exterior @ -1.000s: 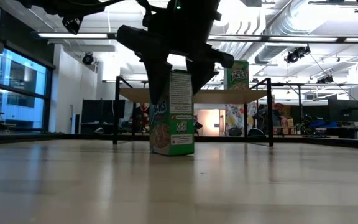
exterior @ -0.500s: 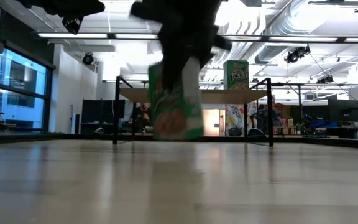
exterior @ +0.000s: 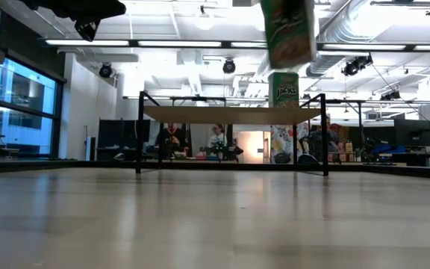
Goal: Stack cereal on shelf
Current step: Put the green cereal box on the shelf
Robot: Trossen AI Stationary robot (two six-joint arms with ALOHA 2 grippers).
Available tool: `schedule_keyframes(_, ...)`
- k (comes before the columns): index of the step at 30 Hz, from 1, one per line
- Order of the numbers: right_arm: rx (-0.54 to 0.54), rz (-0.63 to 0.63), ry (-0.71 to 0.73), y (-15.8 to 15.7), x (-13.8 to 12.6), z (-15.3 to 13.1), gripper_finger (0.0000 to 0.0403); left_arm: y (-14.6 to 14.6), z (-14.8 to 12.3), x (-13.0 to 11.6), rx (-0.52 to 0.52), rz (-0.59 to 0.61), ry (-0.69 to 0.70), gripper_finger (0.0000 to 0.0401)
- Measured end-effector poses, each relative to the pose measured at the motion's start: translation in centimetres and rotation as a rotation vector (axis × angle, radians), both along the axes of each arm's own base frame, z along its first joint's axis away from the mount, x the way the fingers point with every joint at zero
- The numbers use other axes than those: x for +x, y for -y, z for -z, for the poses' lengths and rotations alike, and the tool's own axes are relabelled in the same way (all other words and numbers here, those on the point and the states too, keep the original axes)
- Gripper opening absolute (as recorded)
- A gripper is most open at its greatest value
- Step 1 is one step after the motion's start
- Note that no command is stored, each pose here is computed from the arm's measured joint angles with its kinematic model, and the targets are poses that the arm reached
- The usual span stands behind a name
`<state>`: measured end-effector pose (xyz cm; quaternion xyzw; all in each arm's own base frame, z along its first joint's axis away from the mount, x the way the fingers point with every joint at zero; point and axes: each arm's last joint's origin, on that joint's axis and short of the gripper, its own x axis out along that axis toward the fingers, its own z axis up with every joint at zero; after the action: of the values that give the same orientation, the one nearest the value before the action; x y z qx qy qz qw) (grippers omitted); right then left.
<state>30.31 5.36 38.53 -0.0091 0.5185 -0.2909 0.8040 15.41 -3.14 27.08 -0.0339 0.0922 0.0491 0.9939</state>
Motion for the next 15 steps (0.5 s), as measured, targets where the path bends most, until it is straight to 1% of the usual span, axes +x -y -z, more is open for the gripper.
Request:
schedule_keyframes(2,-0.057,-0.002,0.028,1.3,-1.0,-1.3,0.0119,0.0,0.0,0.0,0.0,-0.001,0.001,0.0)
schedule_keyframes(4,-0.09,0.003,0.049,2.7,-1.6,-2.2,0.0119,0.0,0.0,0.0,0.001,-0.001,0.002,0.0)
schedule_keyframes(7,-0.111,0.021,-0.002,5.2,-2.2,-2.6,0.0119,0.0,0.0,0.0,0.001,-0.001,0.0,0.0)
schedule_keyframes(12,-0.091,-0.024,-0.148,9.7,-2.3,-1.7,0.0119,0.0,0.1,0.1,0.003,-0.002,-0.01,0.0)
schedule_keyframes(15,-0.044,-0.036,-0.206,12.5,-2.8,-0.7,0.0119,0.0,0.2,0.2,0.005,-0.002,-0.017,0.0)
